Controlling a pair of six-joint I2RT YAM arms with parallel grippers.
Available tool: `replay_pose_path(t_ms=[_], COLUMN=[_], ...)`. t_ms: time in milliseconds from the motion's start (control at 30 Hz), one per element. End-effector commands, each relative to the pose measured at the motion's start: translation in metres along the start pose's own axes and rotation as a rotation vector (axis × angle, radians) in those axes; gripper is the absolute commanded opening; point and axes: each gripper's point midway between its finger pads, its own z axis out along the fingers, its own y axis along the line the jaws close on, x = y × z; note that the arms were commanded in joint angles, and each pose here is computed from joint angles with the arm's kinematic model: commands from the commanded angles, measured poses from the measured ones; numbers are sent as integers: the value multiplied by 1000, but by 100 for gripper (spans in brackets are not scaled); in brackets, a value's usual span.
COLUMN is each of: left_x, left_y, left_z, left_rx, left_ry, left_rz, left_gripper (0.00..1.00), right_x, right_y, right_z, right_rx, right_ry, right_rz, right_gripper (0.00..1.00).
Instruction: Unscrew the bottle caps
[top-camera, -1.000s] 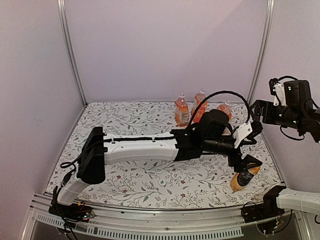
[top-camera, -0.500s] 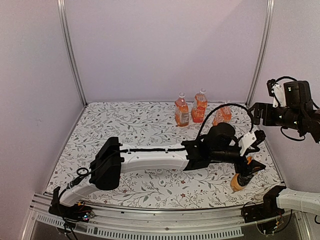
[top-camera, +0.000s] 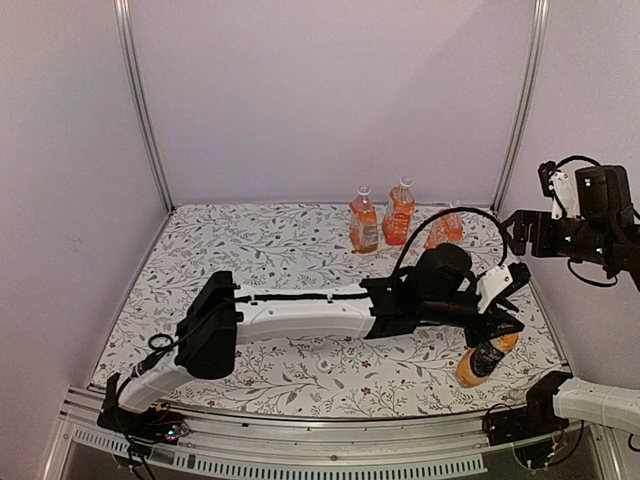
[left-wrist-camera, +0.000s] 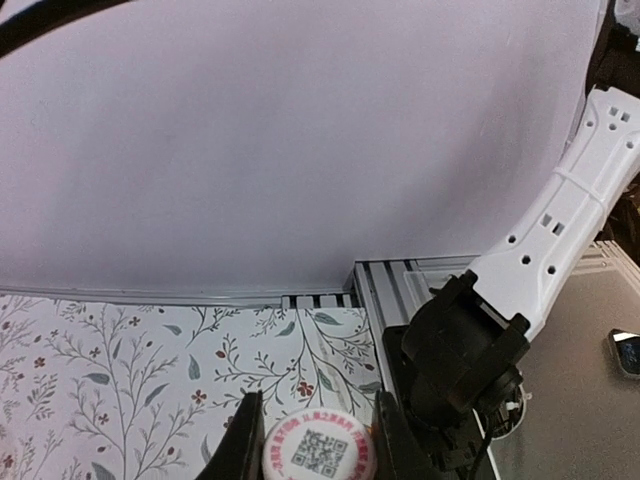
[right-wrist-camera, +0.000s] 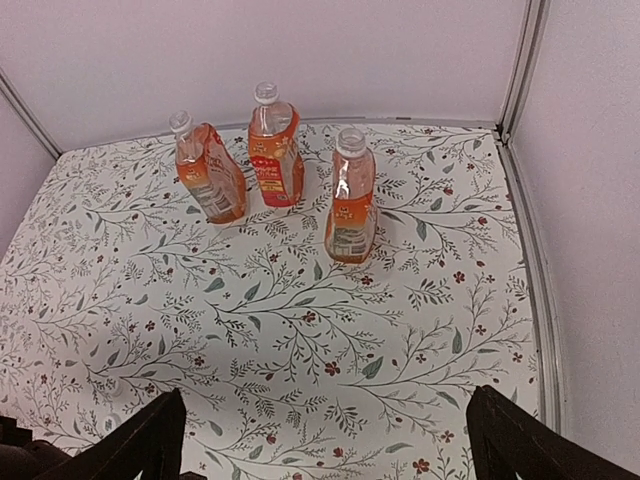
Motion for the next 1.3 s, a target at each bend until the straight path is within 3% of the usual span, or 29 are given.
replay_pose_path(t_ms=[0, 167, 333, 533, 700, 800, 900, 1000, 1267], left_x=[-43, -85, -107, -131, -121, -106, -93, -87, -93], left_y=[-24, -18, 16, 55, 77, 84, 72, 51, 27], left_z=[-43, -139, -254, -375, -469, -521, -556, -566, -585], left_rx=[67, 6, -208, -578, -854, -1008, -1079, -1051, -1012], left_ry=[83, 206, 289, 260, 198, 160, 124, 70, -115], left_rz=[-19, 85, 93, 183, 145, 76, 20, -9, -116], left_gripper=[0, 0, 0, 0, 0, 0, 0, 0, 0], right_x=[-6, -13, -24, -57, -55, -49, -33, -12, 2], right_y=[7, 33, 91, 171, 260, 321, 383, 439, 528], right_z=[-11, -21, -41, -43, -38, -26, -13, 5, 13], right_rx=[-53, -201, -544, -824, -907, -974, -1013, -1032, -1117], right_ry=[-1, -11, -46, -201, -320, -366, -367, -346, -385], right_rz=[-4, -72, -149, -253, -488, -536, -567, -607, -480], right_gripper=[99, 99, 92, 88, 92, 95, 98, 99, 99])
